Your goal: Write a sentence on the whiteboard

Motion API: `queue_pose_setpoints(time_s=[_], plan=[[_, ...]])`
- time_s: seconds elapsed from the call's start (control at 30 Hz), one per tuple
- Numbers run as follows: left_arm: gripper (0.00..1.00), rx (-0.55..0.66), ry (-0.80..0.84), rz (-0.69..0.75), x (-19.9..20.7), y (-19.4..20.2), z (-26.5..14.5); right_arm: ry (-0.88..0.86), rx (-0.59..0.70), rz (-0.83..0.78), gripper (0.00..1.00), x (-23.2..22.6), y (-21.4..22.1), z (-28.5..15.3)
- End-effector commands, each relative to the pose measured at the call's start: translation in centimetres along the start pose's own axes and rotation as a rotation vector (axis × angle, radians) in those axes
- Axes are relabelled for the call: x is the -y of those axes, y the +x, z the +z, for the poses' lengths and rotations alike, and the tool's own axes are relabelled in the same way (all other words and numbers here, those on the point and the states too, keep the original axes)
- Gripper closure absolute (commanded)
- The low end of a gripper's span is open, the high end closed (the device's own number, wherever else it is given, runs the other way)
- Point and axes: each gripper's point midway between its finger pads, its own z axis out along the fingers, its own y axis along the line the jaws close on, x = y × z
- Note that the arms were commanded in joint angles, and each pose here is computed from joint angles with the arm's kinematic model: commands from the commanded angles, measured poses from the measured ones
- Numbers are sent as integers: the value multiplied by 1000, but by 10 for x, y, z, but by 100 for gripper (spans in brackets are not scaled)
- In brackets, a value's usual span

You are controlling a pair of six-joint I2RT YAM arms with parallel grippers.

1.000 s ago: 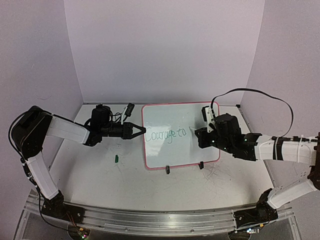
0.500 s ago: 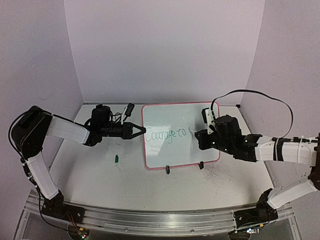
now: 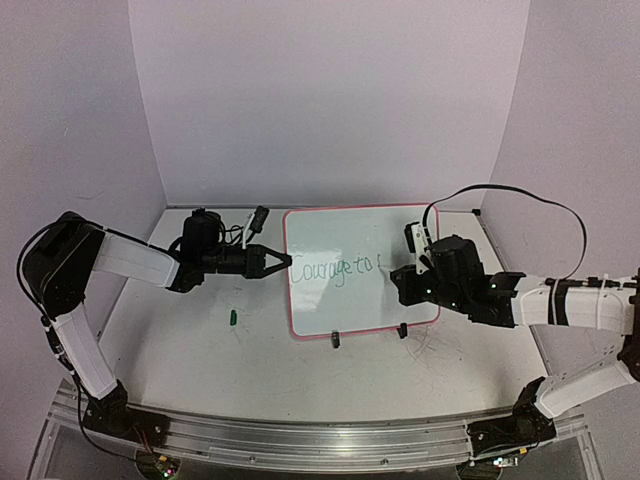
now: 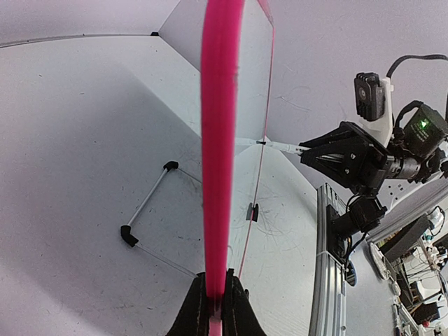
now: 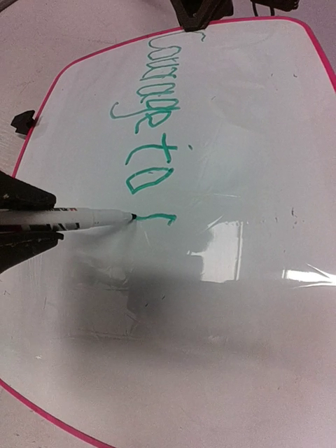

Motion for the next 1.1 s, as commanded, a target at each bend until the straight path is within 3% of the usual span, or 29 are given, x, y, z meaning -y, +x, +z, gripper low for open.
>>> queue_pose_setpoints(time_s=[0.0, 1.07], plan=[[100, 11, -27, 21, -3, -4, 3, -11, -4, 15, 100, -2, 4, -4], [100, 12, -24, 20, -2, -5, 4, 57, 77, 16, 100, 3, -22, 4]])
